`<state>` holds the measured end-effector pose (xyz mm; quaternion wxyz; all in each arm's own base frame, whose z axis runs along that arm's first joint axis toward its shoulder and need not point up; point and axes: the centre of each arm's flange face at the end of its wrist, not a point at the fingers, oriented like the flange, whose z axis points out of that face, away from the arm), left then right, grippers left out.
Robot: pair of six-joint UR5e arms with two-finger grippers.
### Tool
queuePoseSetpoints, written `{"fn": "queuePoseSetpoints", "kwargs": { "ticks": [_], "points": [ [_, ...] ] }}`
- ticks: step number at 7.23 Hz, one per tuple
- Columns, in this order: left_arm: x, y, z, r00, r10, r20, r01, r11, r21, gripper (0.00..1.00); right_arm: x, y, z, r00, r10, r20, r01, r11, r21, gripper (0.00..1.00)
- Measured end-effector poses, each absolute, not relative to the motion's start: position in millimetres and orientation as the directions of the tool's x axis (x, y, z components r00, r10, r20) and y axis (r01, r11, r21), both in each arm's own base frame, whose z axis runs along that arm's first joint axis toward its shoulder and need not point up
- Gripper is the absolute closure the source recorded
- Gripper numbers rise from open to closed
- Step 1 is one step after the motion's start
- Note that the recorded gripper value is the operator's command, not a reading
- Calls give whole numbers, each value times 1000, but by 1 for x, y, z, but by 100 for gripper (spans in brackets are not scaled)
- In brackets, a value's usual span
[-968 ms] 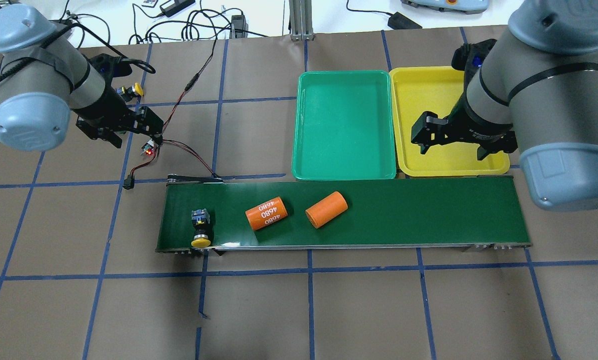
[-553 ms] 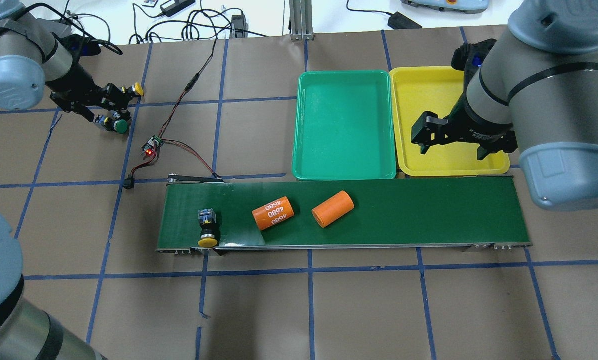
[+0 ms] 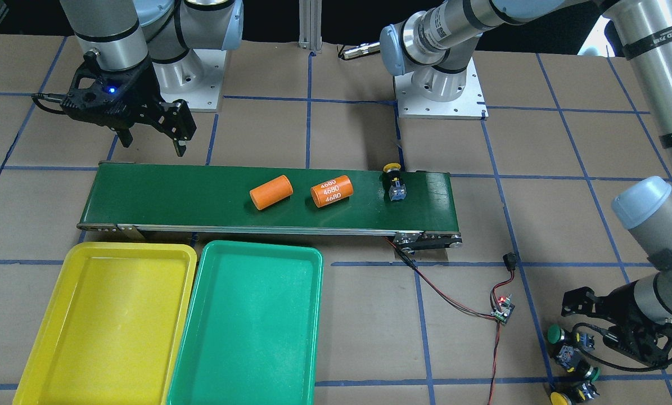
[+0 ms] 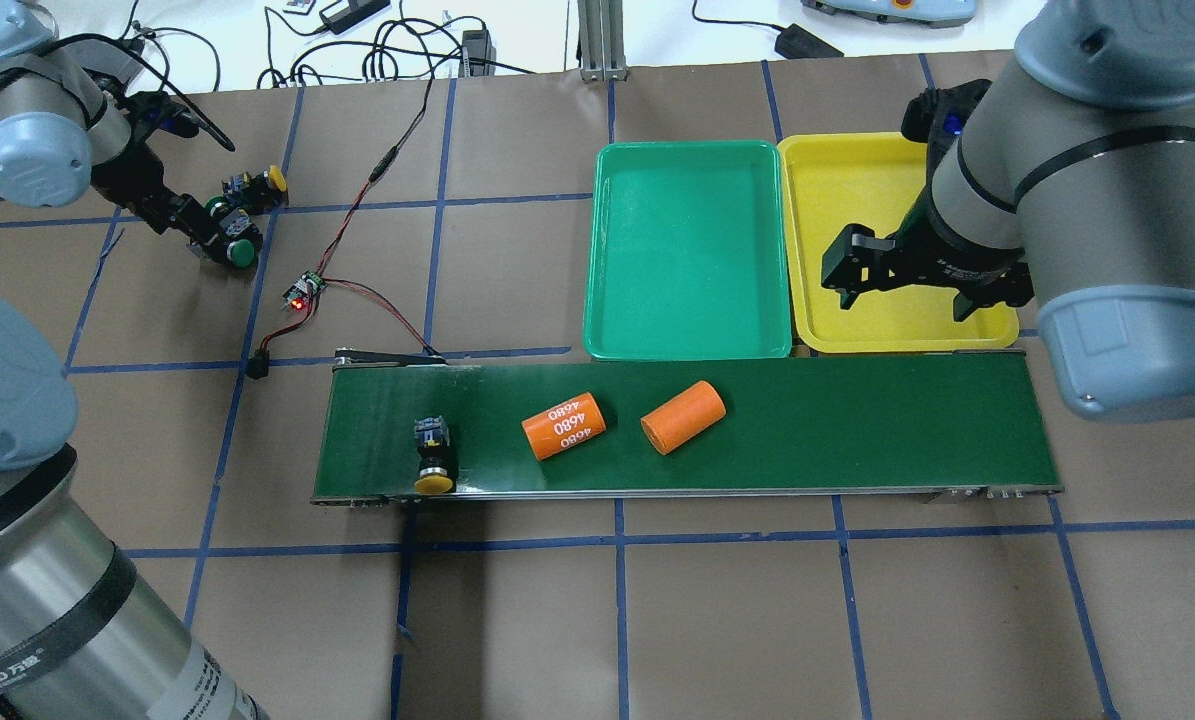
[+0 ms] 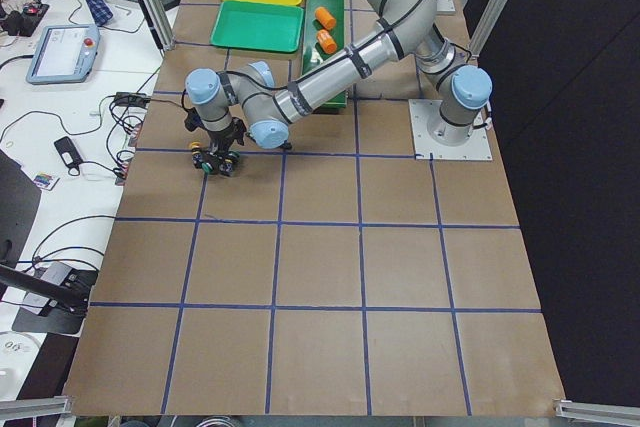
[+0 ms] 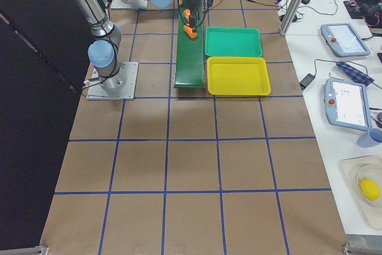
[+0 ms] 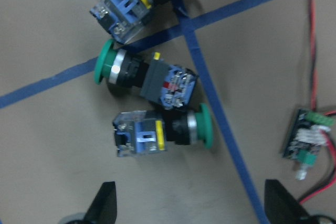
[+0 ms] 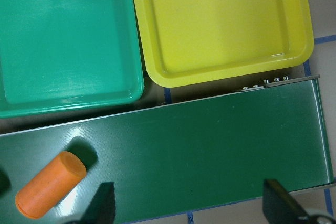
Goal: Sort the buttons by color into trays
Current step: 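Grasp a green-capped push button from the pile with the left gripper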
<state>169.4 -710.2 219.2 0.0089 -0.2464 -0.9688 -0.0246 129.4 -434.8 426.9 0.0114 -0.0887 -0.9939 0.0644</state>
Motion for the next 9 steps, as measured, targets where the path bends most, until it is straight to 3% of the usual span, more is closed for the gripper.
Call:
{"fn": "queuePoseSetpoints", "kwargs": {
  "ticks": [6,7,8,9],
  "points": [
    [169,-721,186,-889,448,94,452,891,34,0,128,-434,422,-983,184,15,180,976,-125,0],
    [169,-721,182,-901,421,99,427,904,39,17,128,-434,422,-983,184,17,180,976,-124,0],
    [167,-722,178,-916,387,104,393,918,45,51,128,-434,421,-983,184,24,180,976,-123,0],
    [162,-723,178,-932,350,101,356,933,51,95,126,-435,419,-982,186,38,180,976,-121,0]
  ]
}}
